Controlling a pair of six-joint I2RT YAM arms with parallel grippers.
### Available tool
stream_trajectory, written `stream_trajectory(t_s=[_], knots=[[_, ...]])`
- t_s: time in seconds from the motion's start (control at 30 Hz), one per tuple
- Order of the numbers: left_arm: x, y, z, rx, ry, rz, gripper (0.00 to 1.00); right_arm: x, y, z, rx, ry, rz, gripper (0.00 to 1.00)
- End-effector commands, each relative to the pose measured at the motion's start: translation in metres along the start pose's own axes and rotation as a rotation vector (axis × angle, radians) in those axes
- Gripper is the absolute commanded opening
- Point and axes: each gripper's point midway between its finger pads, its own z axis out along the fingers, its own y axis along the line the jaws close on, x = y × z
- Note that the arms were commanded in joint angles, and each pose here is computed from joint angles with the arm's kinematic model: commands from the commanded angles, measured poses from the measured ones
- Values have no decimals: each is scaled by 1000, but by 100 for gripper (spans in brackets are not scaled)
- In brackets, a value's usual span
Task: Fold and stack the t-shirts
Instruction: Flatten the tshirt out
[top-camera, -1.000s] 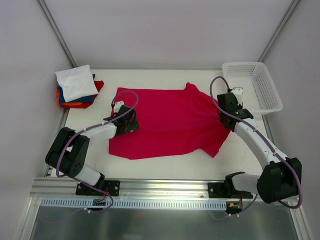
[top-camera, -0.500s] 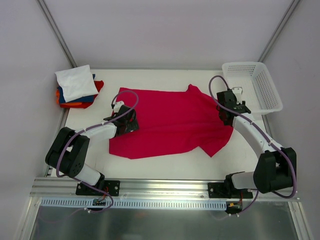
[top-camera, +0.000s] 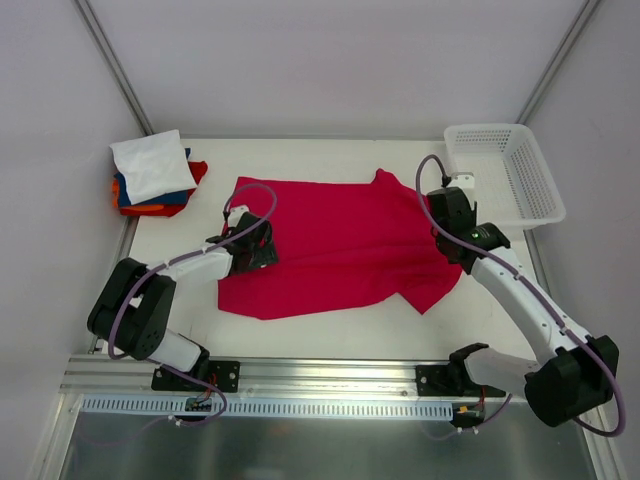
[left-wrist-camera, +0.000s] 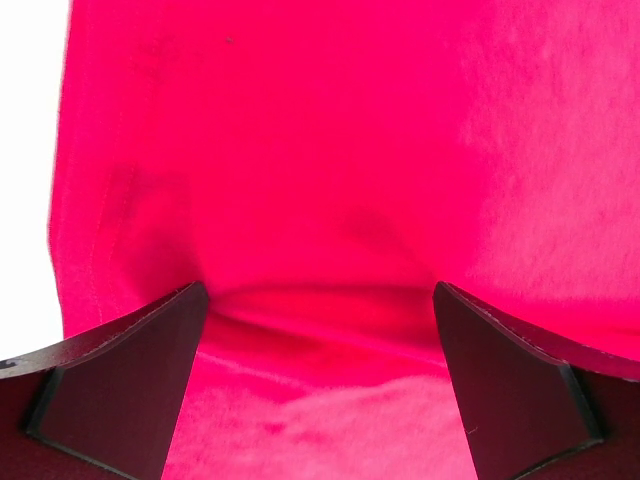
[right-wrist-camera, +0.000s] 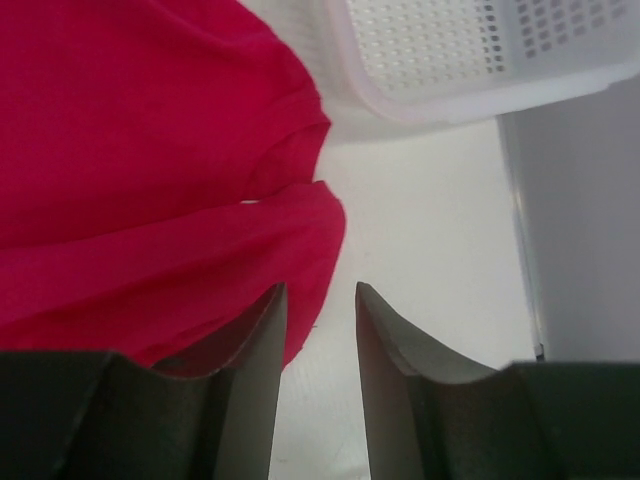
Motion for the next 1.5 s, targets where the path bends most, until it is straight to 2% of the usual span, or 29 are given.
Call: stream_trajectory(t_s=[0.0, 0.13, 0.37, 0.57, 0.7, 0.93, 1.2, 1.4, 1.47], knots=[[25, 4, -20, 12, 69, 22, 99, 2, 14, -24, -107, -6, 37, 36], [29, -6, -36, 59, 47, 18, 99, 9, 20, -45, -189, -27, 81, 36], [42, -16, -57, 120, 26, 13, 99, 26, 15, -71, -277, -52, 129, 47], [56, -7, -70, 147, 13, -8, 99, 36, 27, -84, -373, -46, 152, 72], [59, -1, -76, 154, 8, -17, 99, 40, 34, -90, -413, -44, 152, 79], [66, -1, -84, 150, 20, -18, 99, 47, 40, -99, -468, -51, 145, 81], [97, -5, -106, 124, 35, -50, 99, 62, 34, -107, -513, -65, 151, 77], [102, 3, -131, -27, -7, 31, 99, 72, 35, -104, -517, -53, 134, 77], [103, 20, -137, -130, -33, 47, 99, 74, 35, -104, -524, -48, 132, 77]])
